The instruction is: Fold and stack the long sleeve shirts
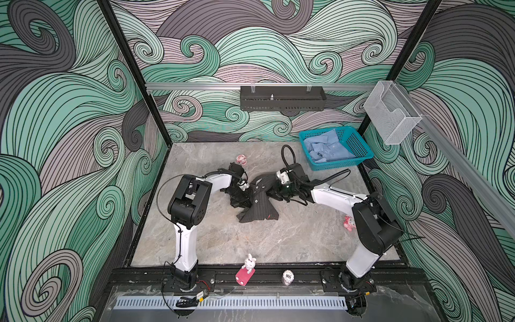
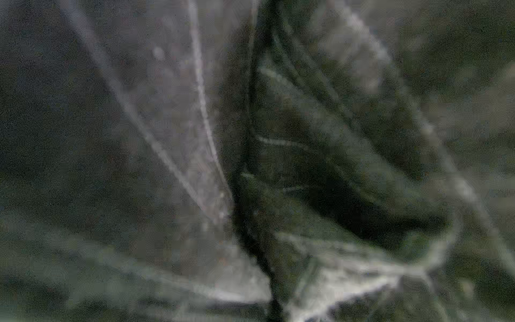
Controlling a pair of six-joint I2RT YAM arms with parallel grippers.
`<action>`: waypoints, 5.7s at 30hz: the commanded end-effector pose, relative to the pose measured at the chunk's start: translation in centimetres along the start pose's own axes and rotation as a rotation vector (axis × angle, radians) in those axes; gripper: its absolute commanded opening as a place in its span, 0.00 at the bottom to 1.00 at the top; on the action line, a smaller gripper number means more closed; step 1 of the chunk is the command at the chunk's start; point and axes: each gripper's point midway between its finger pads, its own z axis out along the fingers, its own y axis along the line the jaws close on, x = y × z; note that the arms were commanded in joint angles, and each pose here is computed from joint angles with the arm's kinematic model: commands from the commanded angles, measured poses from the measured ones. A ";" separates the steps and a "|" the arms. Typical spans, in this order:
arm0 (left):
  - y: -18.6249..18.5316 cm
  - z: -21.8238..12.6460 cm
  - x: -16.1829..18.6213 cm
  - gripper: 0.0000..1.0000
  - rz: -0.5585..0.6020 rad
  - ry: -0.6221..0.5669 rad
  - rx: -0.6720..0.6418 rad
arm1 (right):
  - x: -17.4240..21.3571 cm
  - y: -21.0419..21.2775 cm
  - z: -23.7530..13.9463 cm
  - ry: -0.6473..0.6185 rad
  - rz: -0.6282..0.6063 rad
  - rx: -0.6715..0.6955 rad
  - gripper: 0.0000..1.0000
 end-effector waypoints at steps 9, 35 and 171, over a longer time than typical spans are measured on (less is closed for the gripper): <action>3.2 -2.2 1.0 0.00 -0.074 -0.071 -0.174 | -0.1 -8.4 -8.6 -0.070 -0.139 0.641 0.28; 0.8 -5.1 -1.2 0.57 -0.068 -0.194 -0.126 | -3.3 -10.5 -1.9 0.115 -0.034 0.272 0.53; 9.2 -39.6 0.4 0.84 0.150 -1.505 -0.646 | -6.7 -5.5 -27.2 -1.106 -0.811 0.613 0.85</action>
